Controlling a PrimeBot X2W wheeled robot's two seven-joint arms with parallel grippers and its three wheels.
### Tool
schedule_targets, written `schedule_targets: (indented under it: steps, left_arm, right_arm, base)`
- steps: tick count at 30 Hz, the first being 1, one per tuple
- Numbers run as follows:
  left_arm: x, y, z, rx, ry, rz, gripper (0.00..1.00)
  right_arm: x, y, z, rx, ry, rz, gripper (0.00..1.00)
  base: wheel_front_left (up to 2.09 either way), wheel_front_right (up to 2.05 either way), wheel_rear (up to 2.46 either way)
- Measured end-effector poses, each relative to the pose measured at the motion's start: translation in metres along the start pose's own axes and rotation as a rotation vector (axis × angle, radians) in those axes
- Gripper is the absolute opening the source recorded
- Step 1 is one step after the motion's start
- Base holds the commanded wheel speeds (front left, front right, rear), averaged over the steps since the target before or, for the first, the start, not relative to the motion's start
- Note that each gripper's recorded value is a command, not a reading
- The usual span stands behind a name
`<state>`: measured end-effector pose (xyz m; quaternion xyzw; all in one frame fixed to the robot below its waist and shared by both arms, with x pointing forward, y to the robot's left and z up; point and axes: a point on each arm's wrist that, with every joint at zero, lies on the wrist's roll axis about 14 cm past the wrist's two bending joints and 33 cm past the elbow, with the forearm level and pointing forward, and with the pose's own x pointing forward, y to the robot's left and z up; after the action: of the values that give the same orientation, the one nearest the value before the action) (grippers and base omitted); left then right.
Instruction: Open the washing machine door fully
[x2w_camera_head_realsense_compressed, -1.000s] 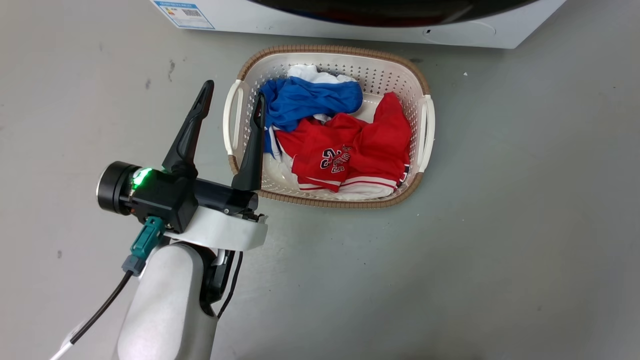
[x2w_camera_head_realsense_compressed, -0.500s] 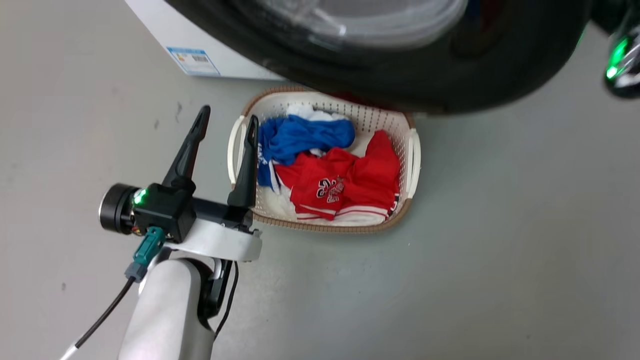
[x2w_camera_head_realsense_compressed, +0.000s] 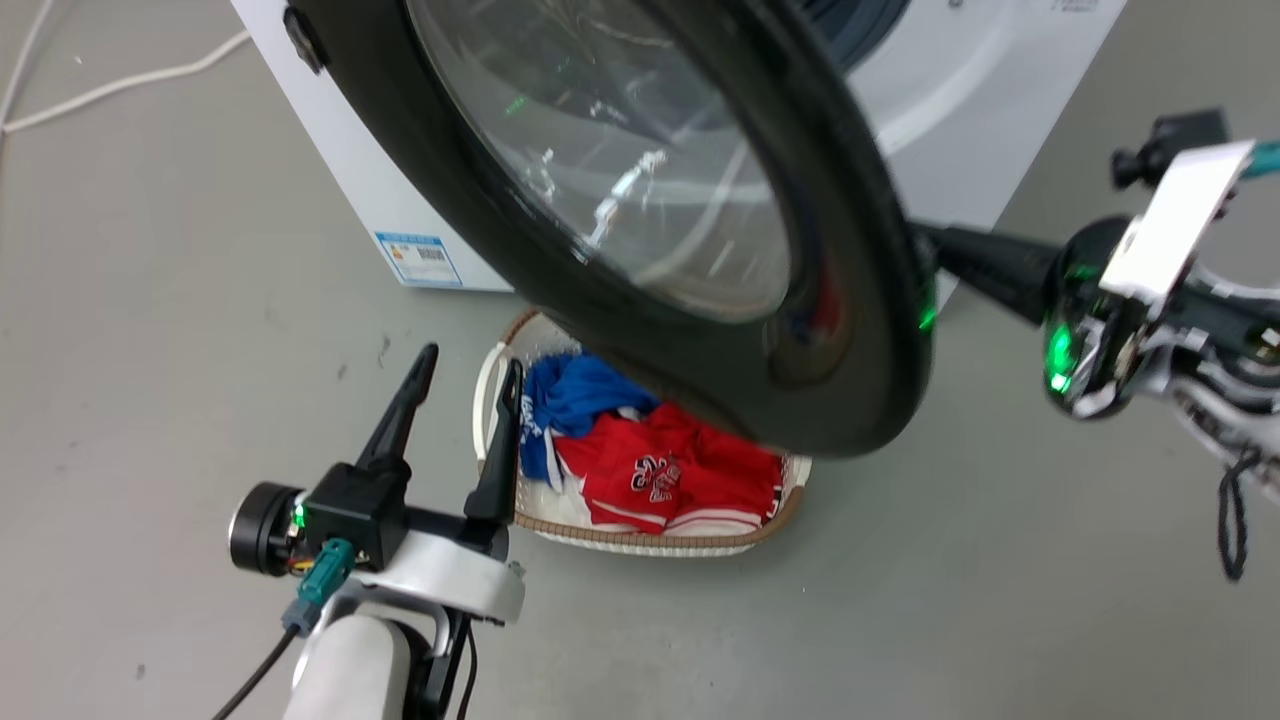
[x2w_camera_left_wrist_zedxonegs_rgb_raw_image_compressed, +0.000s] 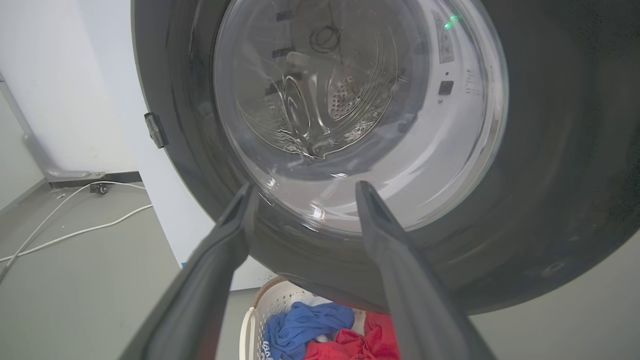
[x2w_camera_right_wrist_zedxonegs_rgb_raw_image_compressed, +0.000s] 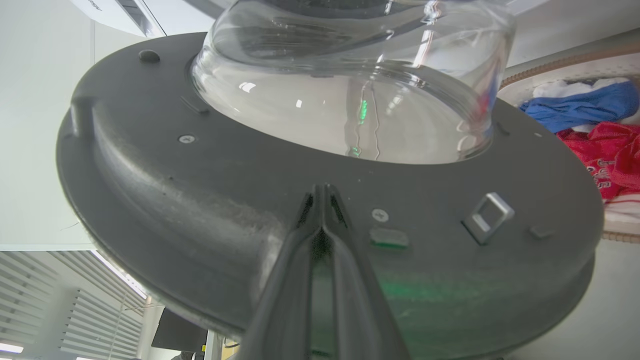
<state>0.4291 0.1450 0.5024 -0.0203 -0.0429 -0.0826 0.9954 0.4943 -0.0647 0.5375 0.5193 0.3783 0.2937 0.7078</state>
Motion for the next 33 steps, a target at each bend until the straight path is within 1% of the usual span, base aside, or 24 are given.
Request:
schedule_targets:
  steps: [7,12,15,26,28,30,33]
  left_arm:
    - [-0.023,-0.004,0.006,-0.001,0.001,-0.001,1.0]
    - [-0.034,-0.007,0.009,-0.006,0.0,-0.005,1.0]
    - [-0.036,-0.008,0.011,-0.009,-0.005,-0.007,1.0]
    - [-0.046,-0.011,0.014,-0.01,-0.011,-0.014,1.0]
    - [-0.046,-0.012,0.015,-0.01,-0.011,-0.016,1.0]
    - [-0.048,-0.013,0.014,-0.011,-0.008,-0.02,1.0]
    - [-0.049,-0.014,0.014,-0.012,-0.009,-0.024,1.0]
  right_arm:
    - [-0.006,0.02,-0.054,-0.017,0.084,0.041,0.0]
    - [-0.007,0.033,-0.073,-0.022,0.098,0.071,0.0]
    - [-0.006,0.033,-0.084,-0.02,0.12,0.071,0.0]
    - [0.009,0.044,-0.137,-0.018,0.237,0.121,0.0]
    - [0.009,0.043,-0.139,-0.03,0.229,0.118,0.0]
    - [0.009,0.04,-0.133,-0.04,0.184,0.113,0.0]
    - [0.007,0.036,-0.114,-0.086,0.053,0.1,0.0]
  base:
    - [0.0,0.0,0.0]
    - [0.0,0.0,0.0]
    - [0.0,0.0,0.0]
    - [0.0,0.0,0.0]
    - [0.0,0.0,0.0]
    - [0.0,0.0,0.0]
    - [0.0,0.0,0.0]
